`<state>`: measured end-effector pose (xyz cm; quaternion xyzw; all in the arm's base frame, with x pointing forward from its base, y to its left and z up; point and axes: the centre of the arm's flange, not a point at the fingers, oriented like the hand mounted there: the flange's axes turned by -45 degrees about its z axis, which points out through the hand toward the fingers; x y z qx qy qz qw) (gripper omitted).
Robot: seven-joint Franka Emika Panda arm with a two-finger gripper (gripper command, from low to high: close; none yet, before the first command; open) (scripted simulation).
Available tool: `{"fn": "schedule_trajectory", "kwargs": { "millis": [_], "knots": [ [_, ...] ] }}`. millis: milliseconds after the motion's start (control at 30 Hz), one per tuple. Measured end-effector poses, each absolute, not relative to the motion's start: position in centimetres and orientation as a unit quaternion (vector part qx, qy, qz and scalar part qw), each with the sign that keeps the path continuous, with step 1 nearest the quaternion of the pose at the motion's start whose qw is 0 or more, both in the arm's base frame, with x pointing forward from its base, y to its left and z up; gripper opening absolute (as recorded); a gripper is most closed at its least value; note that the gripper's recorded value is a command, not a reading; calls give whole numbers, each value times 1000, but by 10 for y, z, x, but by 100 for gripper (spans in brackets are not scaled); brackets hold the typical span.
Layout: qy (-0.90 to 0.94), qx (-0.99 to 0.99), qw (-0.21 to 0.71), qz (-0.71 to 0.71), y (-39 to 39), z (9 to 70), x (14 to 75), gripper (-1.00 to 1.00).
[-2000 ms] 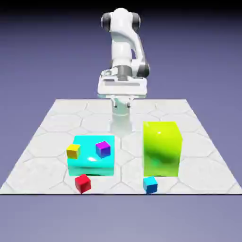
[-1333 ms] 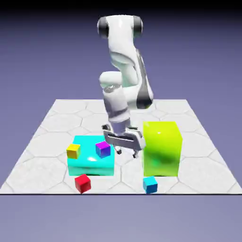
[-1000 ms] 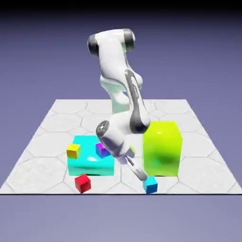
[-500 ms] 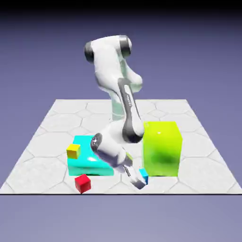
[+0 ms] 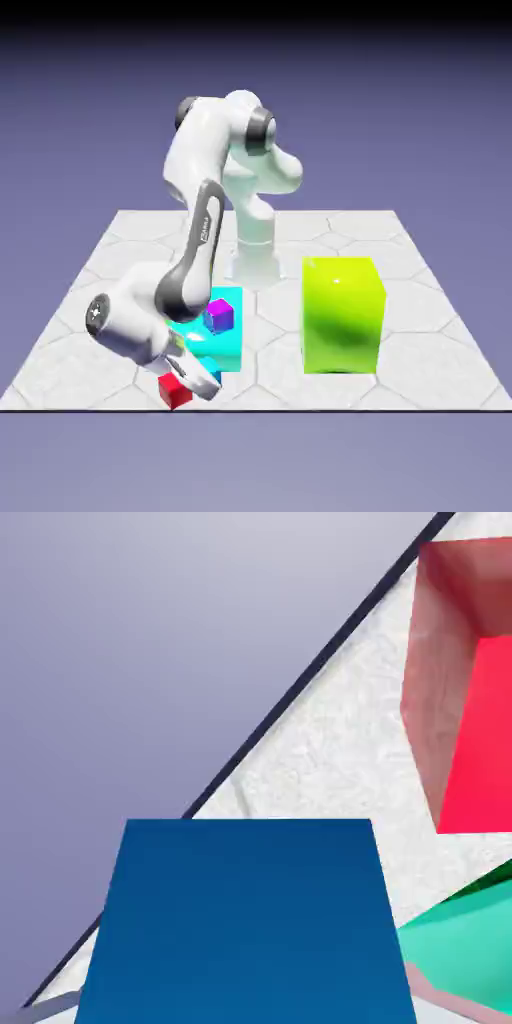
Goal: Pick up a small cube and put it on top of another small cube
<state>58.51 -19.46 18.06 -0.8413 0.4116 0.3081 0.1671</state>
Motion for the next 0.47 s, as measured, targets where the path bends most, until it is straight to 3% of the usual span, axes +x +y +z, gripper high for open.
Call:
{"fn": "schedule_trajectory", "kwargs": {
  "millis": [233,367,400,467],
  "knots": [
    [369,-861,138,321,-243,214,582,-100],
    [369,-861,139,321,-220,159,561,-100],
    [369,-861,139,321,-219,156,560,100],
    [369,-861,138,321,-219,156,560,100]
  ]
}}
